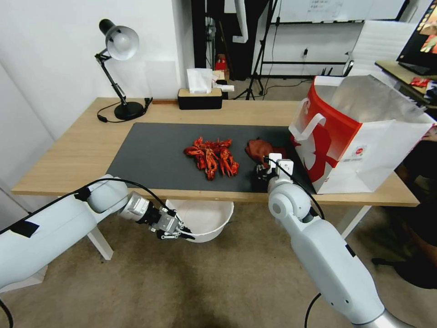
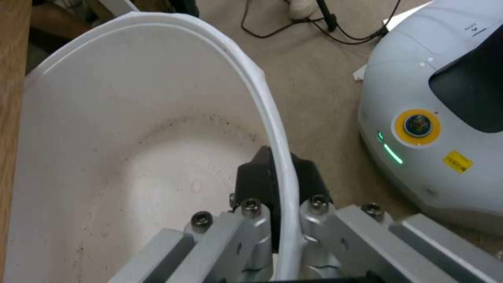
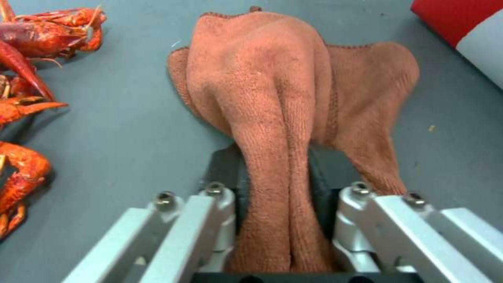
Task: Sweep shrimp from table into container with towel, then put container into takeout bag.
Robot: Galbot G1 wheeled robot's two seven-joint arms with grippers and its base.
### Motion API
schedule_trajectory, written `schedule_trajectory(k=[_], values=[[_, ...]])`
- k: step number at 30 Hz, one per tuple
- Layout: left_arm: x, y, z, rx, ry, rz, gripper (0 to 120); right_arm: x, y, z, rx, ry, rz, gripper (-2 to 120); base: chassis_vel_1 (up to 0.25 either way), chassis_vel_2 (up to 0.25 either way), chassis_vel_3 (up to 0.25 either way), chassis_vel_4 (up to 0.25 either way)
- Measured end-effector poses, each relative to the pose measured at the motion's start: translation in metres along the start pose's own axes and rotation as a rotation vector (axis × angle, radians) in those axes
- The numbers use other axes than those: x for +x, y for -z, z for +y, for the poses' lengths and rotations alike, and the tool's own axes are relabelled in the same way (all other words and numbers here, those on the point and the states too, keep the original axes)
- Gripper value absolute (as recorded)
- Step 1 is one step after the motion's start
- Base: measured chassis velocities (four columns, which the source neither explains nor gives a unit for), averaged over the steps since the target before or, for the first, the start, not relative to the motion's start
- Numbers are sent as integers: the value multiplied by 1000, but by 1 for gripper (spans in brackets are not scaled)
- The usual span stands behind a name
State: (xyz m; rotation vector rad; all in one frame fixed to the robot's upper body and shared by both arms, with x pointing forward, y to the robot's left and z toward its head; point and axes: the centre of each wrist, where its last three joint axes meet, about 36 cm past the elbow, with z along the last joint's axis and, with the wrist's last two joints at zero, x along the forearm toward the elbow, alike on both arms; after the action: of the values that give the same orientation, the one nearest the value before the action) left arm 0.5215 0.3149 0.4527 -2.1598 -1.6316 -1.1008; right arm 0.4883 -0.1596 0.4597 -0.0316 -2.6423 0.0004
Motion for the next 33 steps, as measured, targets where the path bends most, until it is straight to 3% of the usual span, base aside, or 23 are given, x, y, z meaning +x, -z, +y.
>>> schedule_trajectory(k=[5, 19, 33], values=[[1, 0, 0, 0, 2, 0, 0, 0, -2, 0, -1, 5, 5, 10, 0, 0, 0, 0], [2, -1, -1, 0, 5, 0, 0, 9, 2, -15, -50, 95, -5, 10, 0, 0, 0, 0], [3, 0, 0, -3, 11, 2, 0, 9, 35, -33, -110, 208, -68, 10, 0, 0, 0, 0]])
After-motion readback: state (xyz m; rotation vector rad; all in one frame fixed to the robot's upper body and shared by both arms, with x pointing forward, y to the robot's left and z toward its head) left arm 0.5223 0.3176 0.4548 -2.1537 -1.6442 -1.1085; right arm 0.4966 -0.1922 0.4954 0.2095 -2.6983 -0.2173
